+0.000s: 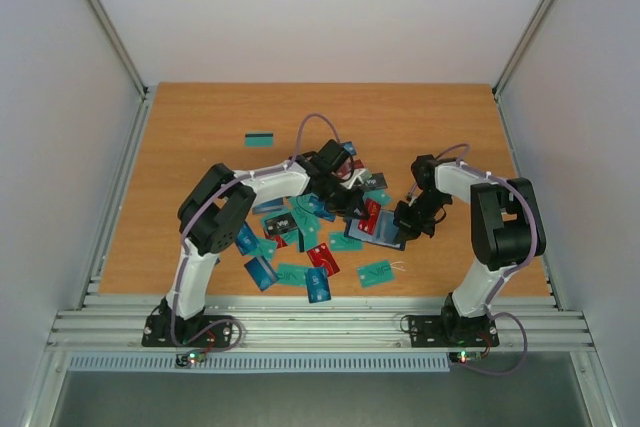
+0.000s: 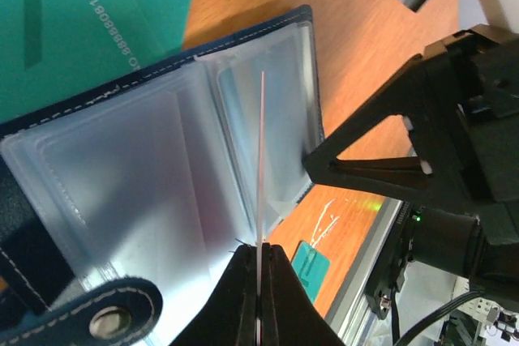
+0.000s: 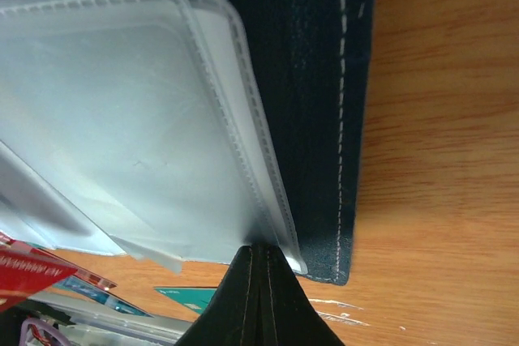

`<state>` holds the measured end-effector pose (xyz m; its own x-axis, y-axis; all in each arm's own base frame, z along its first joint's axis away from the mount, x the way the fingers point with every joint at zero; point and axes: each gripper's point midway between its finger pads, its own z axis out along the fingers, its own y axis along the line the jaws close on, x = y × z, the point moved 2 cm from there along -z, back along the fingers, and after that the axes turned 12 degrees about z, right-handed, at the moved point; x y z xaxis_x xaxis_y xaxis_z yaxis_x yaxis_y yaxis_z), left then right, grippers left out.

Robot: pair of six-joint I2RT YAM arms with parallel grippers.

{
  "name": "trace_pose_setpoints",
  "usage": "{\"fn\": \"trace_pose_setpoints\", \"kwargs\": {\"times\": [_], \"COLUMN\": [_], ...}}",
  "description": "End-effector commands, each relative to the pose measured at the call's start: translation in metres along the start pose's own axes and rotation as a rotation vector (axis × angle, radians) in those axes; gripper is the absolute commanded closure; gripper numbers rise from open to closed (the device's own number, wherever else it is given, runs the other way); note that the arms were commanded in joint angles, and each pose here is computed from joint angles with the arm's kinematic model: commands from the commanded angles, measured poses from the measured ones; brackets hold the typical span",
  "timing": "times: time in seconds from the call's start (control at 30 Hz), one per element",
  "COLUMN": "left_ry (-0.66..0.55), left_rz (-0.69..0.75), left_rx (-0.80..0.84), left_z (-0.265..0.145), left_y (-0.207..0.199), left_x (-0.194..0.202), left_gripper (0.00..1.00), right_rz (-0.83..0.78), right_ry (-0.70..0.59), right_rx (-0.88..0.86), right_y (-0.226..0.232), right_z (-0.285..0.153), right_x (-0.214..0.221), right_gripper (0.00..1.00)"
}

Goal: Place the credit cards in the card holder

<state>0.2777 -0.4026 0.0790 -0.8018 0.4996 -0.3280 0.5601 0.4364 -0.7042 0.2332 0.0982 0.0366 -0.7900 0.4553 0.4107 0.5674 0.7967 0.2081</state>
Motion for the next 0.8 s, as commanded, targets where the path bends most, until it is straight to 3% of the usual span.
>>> {"fn": "trace_pose_setpoints", "kwargs": {"times": [0.0,0.77], "left_ry": [0.023,0.061], "left_rz": [-0.010,-0.173], "left_rx": [0.003,0.094], "left_z": [0.008,0.027], "left_y": [0.006,0.011], "left_x": [-0.001,0.004], "left_gripper": [1.00,1.00], "right_rz": [-0.013,-0.020], "right_ry": [0.003,0.009], "right_rx": [0.011,-0.028], "right_y": [-0.002,0.003], "right_z": [0.001,-0.003], "right_x": [-0.004,-0.003], "right_gripper": [0.99,0.99]}}
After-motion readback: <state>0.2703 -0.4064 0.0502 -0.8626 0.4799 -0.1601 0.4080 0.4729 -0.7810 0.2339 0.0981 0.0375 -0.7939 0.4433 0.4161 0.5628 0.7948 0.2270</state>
